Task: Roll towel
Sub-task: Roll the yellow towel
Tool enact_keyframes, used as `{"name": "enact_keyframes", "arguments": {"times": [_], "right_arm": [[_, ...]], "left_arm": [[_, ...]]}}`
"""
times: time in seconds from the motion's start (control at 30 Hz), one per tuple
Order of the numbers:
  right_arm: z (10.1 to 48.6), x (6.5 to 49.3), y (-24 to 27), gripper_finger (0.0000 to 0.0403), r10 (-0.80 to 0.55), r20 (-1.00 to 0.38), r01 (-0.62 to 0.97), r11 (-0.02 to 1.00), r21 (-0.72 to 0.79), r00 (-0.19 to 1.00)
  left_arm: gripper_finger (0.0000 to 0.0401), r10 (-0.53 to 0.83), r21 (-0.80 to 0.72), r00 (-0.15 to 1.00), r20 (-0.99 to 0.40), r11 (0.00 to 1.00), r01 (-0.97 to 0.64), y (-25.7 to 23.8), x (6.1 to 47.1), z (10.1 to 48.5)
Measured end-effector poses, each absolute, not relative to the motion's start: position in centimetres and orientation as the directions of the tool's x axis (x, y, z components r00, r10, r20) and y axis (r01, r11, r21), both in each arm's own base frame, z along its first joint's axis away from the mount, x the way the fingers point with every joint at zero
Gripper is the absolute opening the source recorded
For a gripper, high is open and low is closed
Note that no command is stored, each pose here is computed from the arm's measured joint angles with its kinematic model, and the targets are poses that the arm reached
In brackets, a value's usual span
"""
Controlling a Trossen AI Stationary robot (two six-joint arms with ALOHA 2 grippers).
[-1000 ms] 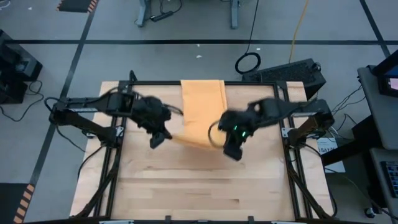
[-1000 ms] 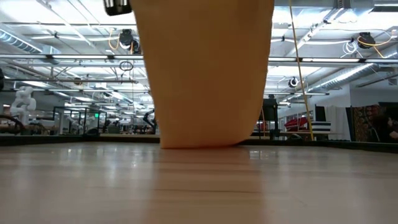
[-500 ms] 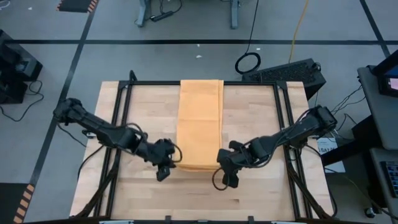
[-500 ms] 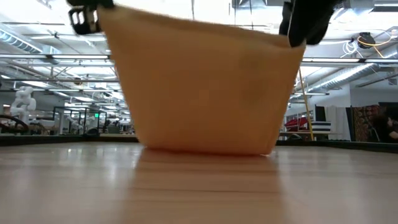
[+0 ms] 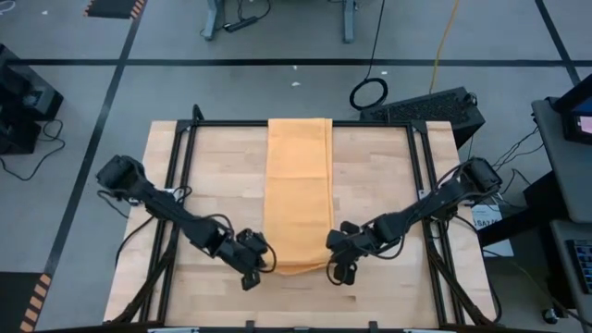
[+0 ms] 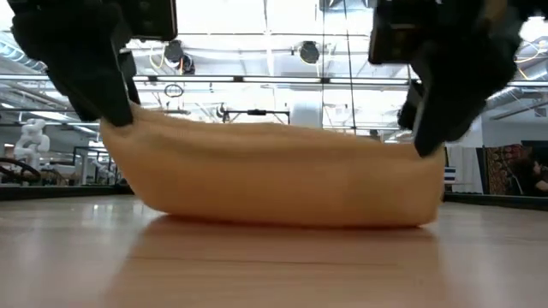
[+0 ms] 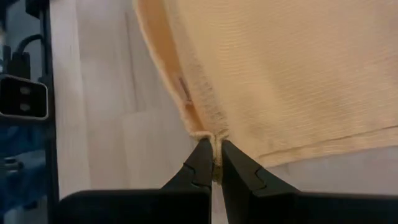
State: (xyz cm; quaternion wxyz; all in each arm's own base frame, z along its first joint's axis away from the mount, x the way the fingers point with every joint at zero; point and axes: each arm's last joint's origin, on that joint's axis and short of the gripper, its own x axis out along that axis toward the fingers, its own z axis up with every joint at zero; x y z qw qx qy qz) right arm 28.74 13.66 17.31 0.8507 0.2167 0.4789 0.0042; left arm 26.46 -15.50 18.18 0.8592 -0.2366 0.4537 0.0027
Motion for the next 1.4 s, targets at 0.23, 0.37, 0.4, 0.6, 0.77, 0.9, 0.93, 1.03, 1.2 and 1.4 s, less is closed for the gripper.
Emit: {"name": "enact_keyframes", "arguments": {"times": [0.23,0.37,0.4,0.6,0.77,0.9,0.93,1.03,1.2,1.4], "right_arm": [[15.2,27.8,13.4,0.0004,0.328,-0.761,0.178,0.850,0.496,0.560],[15.1,27.7,13.5,0.0004,0.370,-0.754,0.156,0.838,0.523,0.543],[15.0,27.7,13.5,0.0004,0.377,-0.754,0.144,0.841,0.522,0.538],[15.1,27.9,13.4,0.0004,0.369,-0.745,0.077,0.870,0.487,0.556],[15.1,27.9,13.4,0.0004,0.343,-0.747,0.081,0.881,0.466,0.569],[15.1,27.9,13.4,0.0004,0.360,-0.746,0.102,0.864,0.494,0.561],[15.1,27.9,13.4,0.0004,0.370,-0.744,0.107,0.856,0.505,0.556],[15.2,27.9,13.5,0.0004,0.411,-0.739,0.114,0.831,0.545,0.534],[15.2,27.8,13.7,0.0004,0.465,-0.729,0.059,0.823,0.566,0.503],[14.0,28.2,13.8,0.0004,0.469,-0.735,-0.006,0.845,0.535,0.489]], "left_arm": [[0.0004,-0.322,-0.490,0.580,-0.748,0.858,-0.155,-16.9,27.9,15.9],[0.0004,-0.351,-0.510,0.557,-0.753,0.846,-0.156,-17.0,27.9,15.5],[0.0004,-0.351,-0.510,0.554,-0.755,0.845,-0.160,-17.0,27.9,15.5],[0.0004,-0.355,-0.499,0.551,-0.756,0.857,-0.132,-16.9,28.0,15.5],[0.0004,-0.325,-0.469,0.540,-0.777,0.870,-0.152,-16.4,28.0,15.3],[0.0004,-0.335,-0.472,0.524,-0.783,0.869,-0.149,-16.2,28.0,15.2],[0.0004,-0.362,-0.493,0.509,-0.781,0.858,-0.146,-16.1,28.1,15.3],[0.0005,-0.446,-0.567,0.476,-0.758,0.811,-0.143,-15.8,28.4,15.5],[0.0005,-0.483,-0.600,0.486,-0.728,0.792,-0.111,-15.5,28.8,15.8],[0.0004,-0.482,-0.582,0.437,-0.759,0.804,-0.125,-13.6,29.0,13.8]]}}
